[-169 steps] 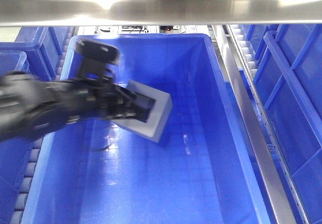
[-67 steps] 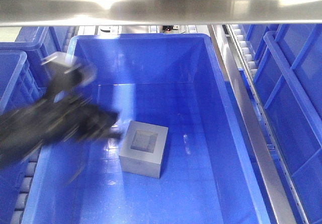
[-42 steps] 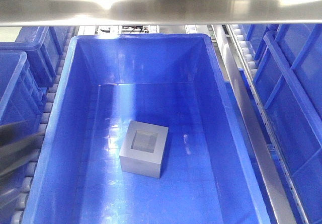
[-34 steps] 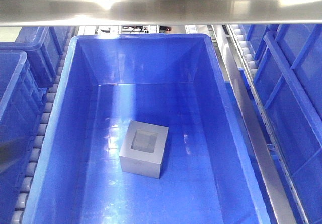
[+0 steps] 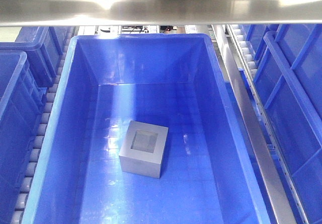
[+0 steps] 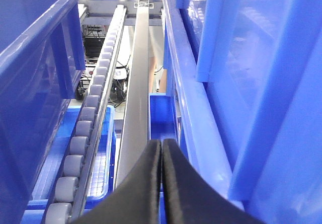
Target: Sort gray base to blue bin
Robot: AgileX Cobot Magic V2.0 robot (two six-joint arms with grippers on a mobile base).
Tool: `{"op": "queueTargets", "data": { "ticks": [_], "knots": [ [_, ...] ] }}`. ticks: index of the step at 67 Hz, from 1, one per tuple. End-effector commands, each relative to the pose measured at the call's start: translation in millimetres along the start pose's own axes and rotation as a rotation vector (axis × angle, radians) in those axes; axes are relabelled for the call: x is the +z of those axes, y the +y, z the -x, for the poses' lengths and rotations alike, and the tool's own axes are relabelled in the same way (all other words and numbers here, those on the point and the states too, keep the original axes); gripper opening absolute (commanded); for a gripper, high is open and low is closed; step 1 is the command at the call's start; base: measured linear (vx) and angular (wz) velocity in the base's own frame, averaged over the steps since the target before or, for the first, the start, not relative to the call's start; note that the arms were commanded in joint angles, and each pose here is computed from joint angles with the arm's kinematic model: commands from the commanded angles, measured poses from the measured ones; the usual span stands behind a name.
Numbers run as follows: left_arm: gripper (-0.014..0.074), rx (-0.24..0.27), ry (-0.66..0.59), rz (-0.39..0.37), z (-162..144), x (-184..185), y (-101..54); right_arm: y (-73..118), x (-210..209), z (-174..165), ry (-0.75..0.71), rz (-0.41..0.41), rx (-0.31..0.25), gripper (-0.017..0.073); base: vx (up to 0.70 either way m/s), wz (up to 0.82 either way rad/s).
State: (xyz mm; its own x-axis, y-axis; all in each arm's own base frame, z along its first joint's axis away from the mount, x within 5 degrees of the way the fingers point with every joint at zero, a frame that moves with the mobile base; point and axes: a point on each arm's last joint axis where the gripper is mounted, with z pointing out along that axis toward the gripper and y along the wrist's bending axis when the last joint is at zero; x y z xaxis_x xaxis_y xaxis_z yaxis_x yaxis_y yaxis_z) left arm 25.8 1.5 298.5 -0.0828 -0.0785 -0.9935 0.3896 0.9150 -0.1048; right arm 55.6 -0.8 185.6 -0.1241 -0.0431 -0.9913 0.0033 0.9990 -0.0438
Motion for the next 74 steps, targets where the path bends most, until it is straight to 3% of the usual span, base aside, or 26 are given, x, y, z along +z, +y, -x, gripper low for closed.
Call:
{"op": "queueTargets", "data": {
  "ticks": [1,8,18,22,60,68,74],
  "knots": [
    [0.0328,0.011,-0.074,-0.04,12,0,-4.0,-0.3,0,5,-0.074,-0.007,-0.02,-0.0005,0.0,0.0],
    [0.0245,0.023,-0.065,-0.079,10,1,-7.7,-0.3,0,5,-0.074,-0.007,-0.02,-0.0005,0.0,0.0],
    [-0.0007,0.075,-0.044,-0.143,5,3,-13.6,-0.3,0,5,-0.074,-0.007,-0.02,-0.0005,0.0,0.0],
    [-0.001,0.093,-0.05,-0.154,5,3,-14.6,-0.3,0,5,-0.074,-0.007,-0.02,-0.0005,0.0,0.0],
    [-0.0008,0.09,-0.039,-0.152,2,4,-14.5,-0.3,0,5,-0.076,-0.007,-0.02,-0.0005,0.0,0.0],
    [-0.0008,0.097,-0.086,-0.079,-1,8,-12.5,-0.3,0,5,-0.076,-0.007,-0.02,-0.0005,0.0,0.0],
    [-0.0008,0.1,-0.122,0.044,-7,13,-8.1,-0.3,0,5,-0.076,-0.007,-0.02,-0.0005,0.0,0.0]
  ]
}}
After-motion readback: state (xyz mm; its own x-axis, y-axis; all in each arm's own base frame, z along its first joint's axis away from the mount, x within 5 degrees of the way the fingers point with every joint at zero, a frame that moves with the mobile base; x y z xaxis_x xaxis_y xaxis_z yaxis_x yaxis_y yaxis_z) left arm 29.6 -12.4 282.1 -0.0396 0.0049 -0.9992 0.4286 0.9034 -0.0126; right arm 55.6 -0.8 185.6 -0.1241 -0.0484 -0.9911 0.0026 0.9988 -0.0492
